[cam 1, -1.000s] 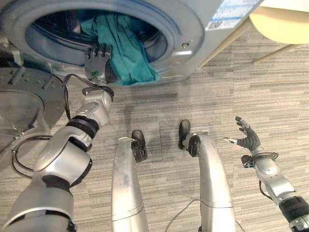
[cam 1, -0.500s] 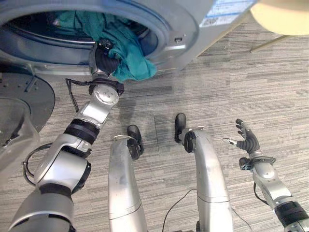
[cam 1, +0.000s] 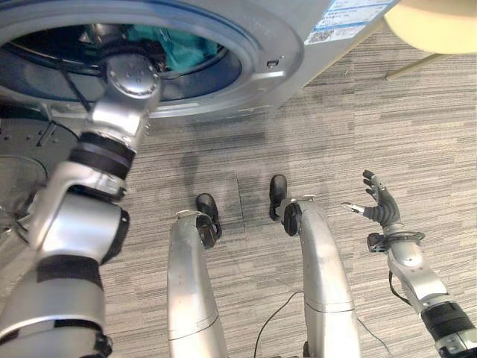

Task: Grab the laundry basket,head to the washer,open it,put in the laundry and shut it.

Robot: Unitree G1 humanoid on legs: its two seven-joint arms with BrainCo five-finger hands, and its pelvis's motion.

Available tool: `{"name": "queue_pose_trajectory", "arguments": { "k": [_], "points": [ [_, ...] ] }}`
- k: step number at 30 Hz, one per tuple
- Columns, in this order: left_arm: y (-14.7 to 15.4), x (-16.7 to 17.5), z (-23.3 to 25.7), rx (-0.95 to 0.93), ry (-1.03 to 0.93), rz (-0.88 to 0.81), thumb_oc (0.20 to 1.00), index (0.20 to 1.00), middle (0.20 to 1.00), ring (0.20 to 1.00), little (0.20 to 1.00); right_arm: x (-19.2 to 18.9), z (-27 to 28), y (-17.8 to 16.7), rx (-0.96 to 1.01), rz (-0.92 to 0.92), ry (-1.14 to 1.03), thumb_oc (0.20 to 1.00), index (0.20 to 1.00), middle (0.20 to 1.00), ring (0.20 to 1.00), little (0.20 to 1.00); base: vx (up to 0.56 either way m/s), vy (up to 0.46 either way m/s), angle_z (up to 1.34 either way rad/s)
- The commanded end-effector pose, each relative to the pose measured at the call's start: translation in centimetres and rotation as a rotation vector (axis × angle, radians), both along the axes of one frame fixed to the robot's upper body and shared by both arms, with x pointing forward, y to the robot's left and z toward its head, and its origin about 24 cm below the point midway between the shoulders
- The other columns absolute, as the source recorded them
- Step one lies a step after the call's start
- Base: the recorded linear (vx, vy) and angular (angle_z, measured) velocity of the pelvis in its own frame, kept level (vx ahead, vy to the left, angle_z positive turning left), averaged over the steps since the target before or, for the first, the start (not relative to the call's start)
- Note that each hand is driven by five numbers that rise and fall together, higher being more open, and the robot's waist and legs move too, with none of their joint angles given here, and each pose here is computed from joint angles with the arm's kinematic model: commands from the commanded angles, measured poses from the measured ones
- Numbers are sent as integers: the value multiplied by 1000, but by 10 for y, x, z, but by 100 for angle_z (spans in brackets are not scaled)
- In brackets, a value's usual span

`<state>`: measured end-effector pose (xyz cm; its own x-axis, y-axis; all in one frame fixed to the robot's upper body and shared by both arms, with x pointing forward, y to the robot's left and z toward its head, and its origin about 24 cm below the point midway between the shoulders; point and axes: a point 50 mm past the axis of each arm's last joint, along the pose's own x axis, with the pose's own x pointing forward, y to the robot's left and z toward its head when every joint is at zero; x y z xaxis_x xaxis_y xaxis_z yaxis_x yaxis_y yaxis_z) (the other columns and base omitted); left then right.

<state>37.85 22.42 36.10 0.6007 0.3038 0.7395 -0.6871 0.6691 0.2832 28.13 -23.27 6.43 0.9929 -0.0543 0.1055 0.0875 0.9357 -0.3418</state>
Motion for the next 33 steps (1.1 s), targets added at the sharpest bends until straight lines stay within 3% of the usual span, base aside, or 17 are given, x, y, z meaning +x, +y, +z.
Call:
{"name": "queue_pose_trajectory", "arguments": {
  "k": [1, 7, 12, 13, 16, 17, 22, 27, 31, 33],
  "points": [
    [8, 2, 0, 268, 72, 191, 1000, 1000, 1000, 1000, 1000, -11, 3, -5, 14, 20, -20, 1000, 1000, 1000, 1000, 1000, 0, 0, 0],
    [10, 9, 1, 567, 210, 368, 1000, 1000, 1000, 1000, 1000, -13, 10, -8, 9, 62, -19, 1000, 1000, 1000, 1000, 1000, 1, 6, 0],
    [8, 9, -18, 562, 213, 289, 1000, 1000, 1000, 1000, 1000, -16, 7, -9, 24, 74, -6, 1000, 1000, 1000, 1000, 1000, 0, 0, 0],
    [10, 7, -27, 522, 210, 250, 1000, 1000, 1000, 1000, 1000, -16, 5, -8, 29, 71, 2, 1000, 1000, 1000, 1000, 1000, -40, 37, 2],
    [15, 1, -116, 225, 348, -38, 1000, 1000, 1000, 1000, 1000, -17, -9, -2, 4, 54, 52, 1000, 1000, 1000, 1000, 1000, -61, 43, -3],
    [17, 0, -118, 220, 351, -36, 1000, 1000, 1000, 1000, 1000, -18, -10, -2, -1, 58, 55, 1000, 1000, 1000, 1000, 1000, -50, 22, -5],
    [4, -31, -239, -57, 628, -289, 1000, 1000, 1000, 1000, 1000, -21, -40, -9, -110, -21, 178, 1000, 1000, 1000, 1000, 1000, -56, 24, 17],
    [-3, -72, -313, -265, 791, -348, 1000, 1000, 1000, 1000, 1000, -31, -74, -11, -106, -78, 316, 1000, 1000, 1000, 1000, 1000, -5, 0, 21],
    [6, -123, -381, -554, 968, -311, 1000, 1000, 1000, 1000, 1000, -47, -103, -13, -62, -127, 440, 1000, 1000, 1000, 1000, 1000, 4, -8, 15],
    [9, -131, -389, -579, 995, -300, 1000, 1000, 1000, 1000, 1000, -51, -109, -14, -53, -138, 465, 1000, 1000, 1000, 1000, 1000, 81, 21, 2]
  ]
}}
